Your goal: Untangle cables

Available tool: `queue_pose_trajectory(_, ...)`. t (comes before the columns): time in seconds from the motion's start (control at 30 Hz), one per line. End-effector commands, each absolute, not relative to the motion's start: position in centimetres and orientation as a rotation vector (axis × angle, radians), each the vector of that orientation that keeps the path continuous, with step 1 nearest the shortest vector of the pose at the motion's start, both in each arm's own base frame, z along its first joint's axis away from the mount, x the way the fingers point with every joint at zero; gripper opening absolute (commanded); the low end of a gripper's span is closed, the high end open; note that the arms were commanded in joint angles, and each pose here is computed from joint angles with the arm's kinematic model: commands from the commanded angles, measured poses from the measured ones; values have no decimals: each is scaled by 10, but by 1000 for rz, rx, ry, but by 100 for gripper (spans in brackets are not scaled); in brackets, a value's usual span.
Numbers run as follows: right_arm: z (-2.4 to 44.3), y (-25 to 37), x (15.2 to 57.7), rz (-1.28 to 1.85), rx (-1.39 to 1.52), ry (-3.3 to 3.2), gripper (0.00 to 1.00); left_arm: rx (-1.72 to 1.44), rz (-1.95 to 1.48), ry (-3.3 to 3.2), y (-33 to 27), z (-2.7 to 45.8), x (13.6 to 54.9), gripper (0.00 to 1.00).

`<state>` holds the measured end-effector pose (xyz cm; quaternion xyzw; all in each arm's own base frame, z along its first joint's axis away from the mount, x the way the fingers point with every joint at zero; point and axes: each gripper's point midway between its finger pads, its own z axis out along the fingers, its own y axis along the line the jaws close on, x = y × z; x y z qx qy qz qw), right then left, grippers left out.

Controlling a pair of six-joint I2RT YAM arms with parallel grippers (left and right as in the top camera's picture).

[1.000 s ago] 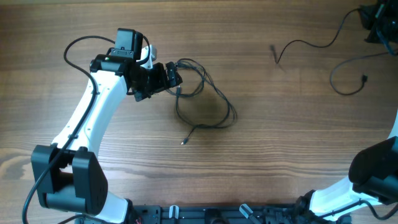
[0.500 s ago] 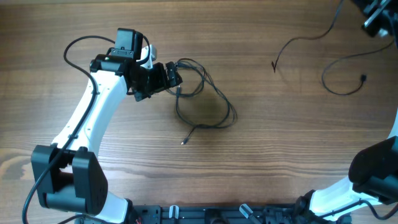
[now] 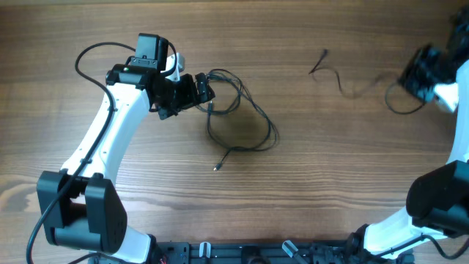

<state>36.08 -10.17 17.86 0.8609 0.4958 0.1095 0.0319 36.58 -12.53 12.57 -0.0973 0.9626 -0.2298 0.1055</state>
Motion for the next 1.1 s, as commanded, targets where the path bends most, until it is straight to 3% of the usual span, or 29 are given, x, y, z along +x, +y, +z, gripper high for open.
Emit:
queue_pose_trajectory(0.0,158,-138,304,-218,2583,1565,4,-267,-663,2850,-125,120,365,100)
queue_pose_trajectory(0.13,137,-127,279,-328,2541,1817,4,-267,-663,2850,-125,120,365,100)
queue_pose_trajectory(0.23,127,-84,286,-32,2636,2005,6,-267,-663,2850,-125,120,365,100)
queue_pose_trajectory(0.3,133,-50,303,320,2684,2092,15,-267,-663,2850,-125,120,365,100)
queue_pose_trajectory(0.33,137,-40,316,479,2677,2093,15,-267,-663,2850,-125,120,365,100)
queue_pose_trajectory(0.37,138,-40,329,569,2644,2073,4,-267,-663,2850,-125,120,365,100)
queue_pose_trajectory(0.43,133,-65,345,504,2542,2004,4,-267,-663,2850,-125,120,365,100)
queue_pose_trajectory(0.57,135,-49,299,331,2780,2023,4,-267,-663,2850,-125,120,365,100)
queue_pose_trajectory(0.73,130,-64,295,184,2798,1920,4,-267,-663,2850,-125,120,365,100)
queue_pose_trajectory(0.87,122,-104,307,10,2438,2064,4,-267,-663,2850,-125,120,365,100)
queue_pose_trajectory(1.0,122,-102,330,114,1585,2678,6,-267,-663,2850,-125,120,365,100)
queue_pose_trajectory(1.07,123,-88,337,187,1329,2798,29,-267,-663,2850,-125,120,365,100)
